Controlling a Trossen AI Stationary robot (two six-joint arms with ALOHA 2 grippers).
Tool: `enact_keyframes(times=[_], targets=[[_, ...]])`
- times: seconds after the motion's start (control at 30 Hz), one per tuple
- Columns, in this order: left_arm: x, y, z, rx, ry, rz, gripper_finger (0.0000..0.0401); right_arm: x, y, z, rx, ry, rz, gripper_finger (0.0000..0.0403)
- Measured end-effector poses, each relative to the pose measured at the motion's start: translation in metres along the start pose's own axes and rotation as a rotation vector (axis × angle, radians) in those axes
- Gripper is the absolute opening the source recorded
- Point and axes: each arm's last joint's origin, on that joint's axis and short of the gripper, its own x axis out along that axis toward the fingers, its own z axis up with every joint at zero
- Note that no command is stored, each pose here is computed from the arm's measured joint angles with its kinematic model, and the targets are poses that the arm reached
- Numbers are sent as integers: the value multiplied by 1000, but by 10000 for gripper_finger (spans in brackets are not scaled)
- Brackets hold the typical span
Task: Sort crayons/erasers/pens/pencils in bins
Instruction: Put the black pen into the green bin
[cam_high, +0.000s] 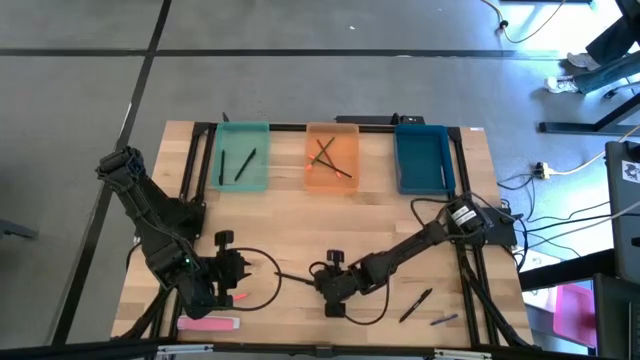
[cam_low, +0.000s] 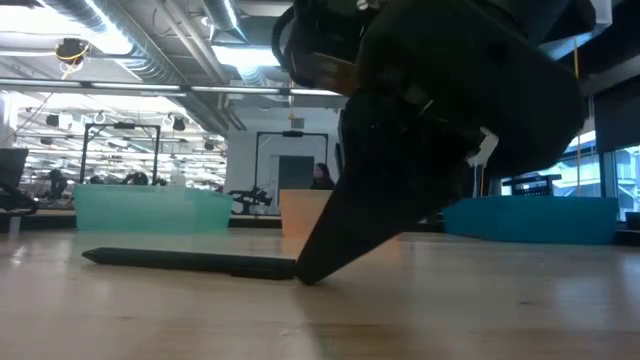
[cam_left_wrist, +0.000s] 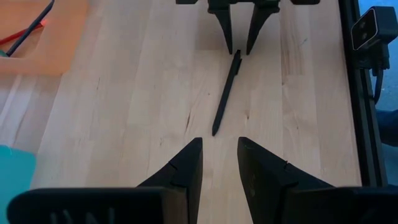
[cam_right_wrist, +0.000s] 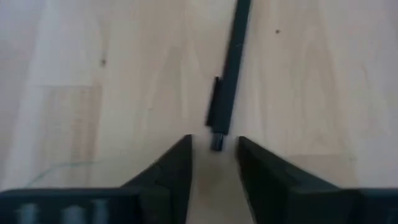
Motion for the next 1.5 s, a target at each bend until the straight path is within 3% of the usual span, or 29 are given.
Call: enact_keyframes(times=[0.2, 0.77, 1.5], targets=[[0, 0, 0, 0, 0, 0, 94, 1, 0, 0, -4, 1, -5, 122], [0, 0, 0, -1, 0, 0, 94, 1, -1, -1, 20, 0, -26, 38], [0, 0, 0, -1, 0, 0, 94, 6, -9, 8, 59, -86, -55, 31]])
